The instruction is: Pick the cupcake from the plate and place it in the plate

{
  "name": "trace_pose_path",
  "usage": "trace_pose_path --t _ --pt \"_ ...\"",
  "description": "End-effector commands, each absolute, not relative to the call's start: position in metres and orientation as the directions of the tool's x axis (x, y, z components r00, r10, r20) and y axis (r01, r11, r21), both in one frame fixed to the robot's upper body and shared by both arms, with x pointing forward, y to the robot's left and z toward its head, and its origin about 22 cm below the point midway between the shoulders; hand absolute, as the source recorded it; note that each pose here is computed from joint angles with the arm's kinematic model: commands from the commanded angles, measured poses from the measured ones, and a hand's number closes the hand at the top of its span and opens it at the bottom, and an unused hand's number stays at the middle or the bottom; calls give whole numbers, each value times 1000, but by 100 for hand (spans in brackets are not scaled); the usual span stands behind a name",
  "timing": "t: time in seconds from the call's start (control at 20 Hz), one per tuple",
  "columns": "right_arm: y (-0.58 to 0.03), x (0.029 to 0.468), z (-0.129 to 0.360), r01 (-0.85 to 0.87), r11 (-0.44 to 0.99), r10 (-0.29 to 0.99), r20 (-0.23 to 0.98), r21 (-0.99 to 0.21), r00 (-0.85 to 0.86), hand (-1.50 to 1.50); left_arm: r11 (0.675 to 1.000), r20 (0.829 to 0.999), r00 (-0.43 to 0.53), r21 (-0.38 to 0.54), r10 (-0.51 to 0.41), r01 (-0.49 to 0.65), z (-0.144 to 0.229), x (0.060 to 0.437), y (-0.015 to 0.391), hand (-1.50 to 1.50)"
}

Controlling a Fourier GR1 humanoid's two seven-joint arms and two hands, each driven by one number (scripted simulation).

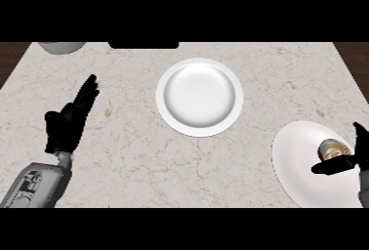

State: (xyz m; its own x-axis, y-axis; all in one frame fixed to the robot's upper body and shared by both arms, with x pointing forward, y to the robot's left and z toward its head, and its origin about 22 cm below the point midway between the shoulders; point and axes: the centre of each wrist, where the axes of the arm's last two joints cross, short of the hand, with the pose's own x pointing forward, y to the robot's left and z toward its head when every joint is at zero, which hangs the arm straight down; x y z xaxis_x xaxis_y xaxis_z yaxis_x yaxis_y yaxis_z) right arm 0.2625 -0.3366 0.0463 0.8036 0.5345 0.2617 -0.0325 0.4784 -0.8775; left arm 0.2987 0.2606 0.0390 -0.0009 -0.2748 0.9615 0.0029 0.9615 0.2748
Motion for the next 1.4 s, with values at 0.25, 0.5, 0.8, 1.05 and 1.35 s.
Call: trace_pose_path --t 0.25,0.5,0.8,1.05,1.35 --pt "-348 244 22 -91 485 526 207 -870 825 -150 958 958 10 286 -286 0 37 305 259 0" --pt "-370 265 33 -30 405 565 224 -914 794 150 958 958 2 285 -285 -14 23 296 264 0" --pt "-376 270 -8 3 390 568 244 -921 786 150 965 965 0 263 -263 6 51 305 251 0" --pt "-360 281 23 -204 307 859 179 -930 479 150 959 958 -26 284 -284 -2 46 307 249 0" --pt "-338 298 36 -164 248 959 219 -955 177 150 961 961 9 276 -277 14 35 302 249 0"
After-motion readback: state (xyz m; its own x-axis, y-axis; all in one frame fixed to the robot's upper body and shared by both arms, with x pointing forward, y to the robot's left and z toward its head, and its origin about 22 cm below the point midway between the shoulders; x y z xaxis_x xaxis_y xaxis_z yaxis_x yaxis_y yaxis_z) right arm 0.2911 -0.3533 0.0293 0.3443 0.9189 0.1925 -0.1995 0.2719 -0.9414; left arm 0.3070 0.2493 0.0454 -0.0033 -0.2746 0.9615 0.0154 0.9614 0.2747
